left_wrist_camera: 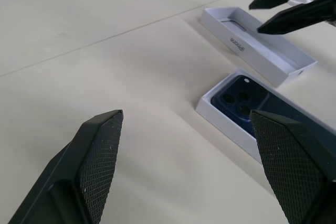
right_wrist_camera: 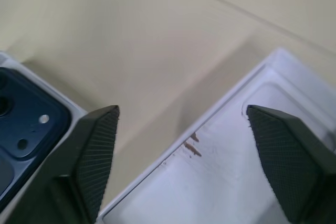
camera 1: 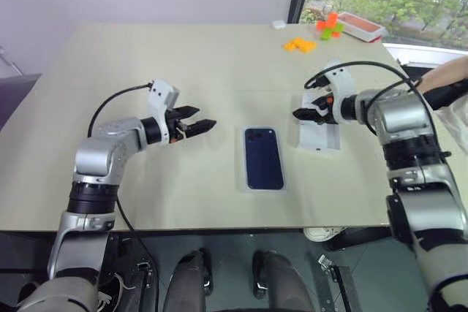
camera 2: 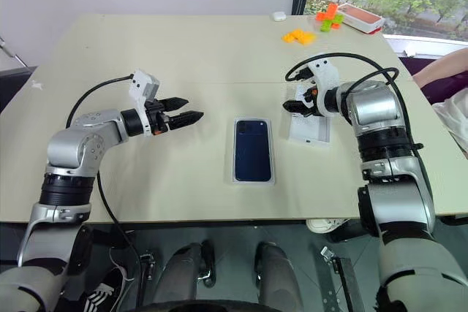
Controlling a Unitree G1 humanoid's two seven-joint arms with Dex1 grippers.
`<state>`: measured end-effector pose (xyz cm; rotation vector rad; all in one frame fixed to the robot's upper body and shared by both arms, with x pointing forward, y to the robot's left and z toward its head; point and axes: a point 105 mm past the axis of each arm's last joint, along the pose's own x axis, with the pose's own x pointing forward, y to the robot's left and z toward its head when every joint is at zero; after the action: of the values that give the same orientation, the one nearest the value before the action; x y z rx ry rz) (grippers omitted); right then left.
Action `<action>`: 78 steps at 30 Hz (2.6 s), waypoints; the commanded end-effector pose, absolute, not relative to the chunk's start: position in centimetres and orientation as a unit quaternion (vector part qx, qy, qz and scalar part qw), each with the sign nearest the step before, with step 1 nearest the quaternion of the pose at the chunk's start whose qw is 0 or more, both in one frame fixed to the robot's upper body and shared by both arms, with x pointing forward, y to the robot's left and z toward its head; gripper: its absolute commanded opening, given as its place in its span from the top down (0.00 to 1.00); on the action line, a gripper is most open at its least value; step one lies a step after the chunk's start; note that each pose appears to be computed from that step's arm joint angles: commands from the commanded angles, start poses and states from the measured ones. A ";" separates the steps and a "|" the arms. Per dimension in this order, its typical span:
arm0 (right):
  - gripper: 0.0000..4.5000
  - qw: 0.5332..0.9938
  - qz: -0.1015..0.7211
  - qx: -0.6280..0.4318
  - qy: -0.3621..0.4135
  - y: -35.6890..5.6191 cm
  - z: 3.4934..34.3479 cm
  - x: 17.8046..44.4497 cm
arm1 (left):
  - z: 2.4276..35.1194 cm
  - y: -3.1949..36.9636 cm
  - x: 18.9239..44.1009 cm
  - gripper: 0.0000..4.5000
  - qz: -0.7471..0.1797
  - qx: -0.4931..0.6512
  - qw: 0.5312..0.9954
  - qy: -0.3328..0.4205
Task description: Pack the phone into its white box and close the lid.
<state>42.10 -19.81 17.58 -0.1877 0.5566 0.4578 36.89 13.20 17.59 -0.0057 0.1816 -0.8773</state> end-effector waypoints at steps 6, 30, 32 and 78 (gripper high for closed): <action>0.15 0.930 0.166 -0.015 0.327 -18.5 18.8 42.7 | 18.8 13.3 37.1 0.16 -0.414 0.001 0.909 0.049; 1.00 0.921 0.049 -0.031 0.386 -18.8 15.5 42.9 | 18.5 12.7 37.4 0.15 -0.387 -0.004 0.921 0.044; 1.00 0.918 0.038 -0.035 0.393 -19.1 15.5 42.7 | 18.5 12.7 37.5 0.15 -0.386 -0.004 0.921 0.044; 0.24 0.899 0.087 -0.055 0.425 -16.2 16.5 38.9 | 18.1 11.4 37.0 0.15 -0.389 -0.027 0.919 0.050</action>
<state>38.47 -16.32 14.54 -0.0973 0.9279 0.1742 37.22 11.62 16.85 -0.0581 0.1531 -0.7902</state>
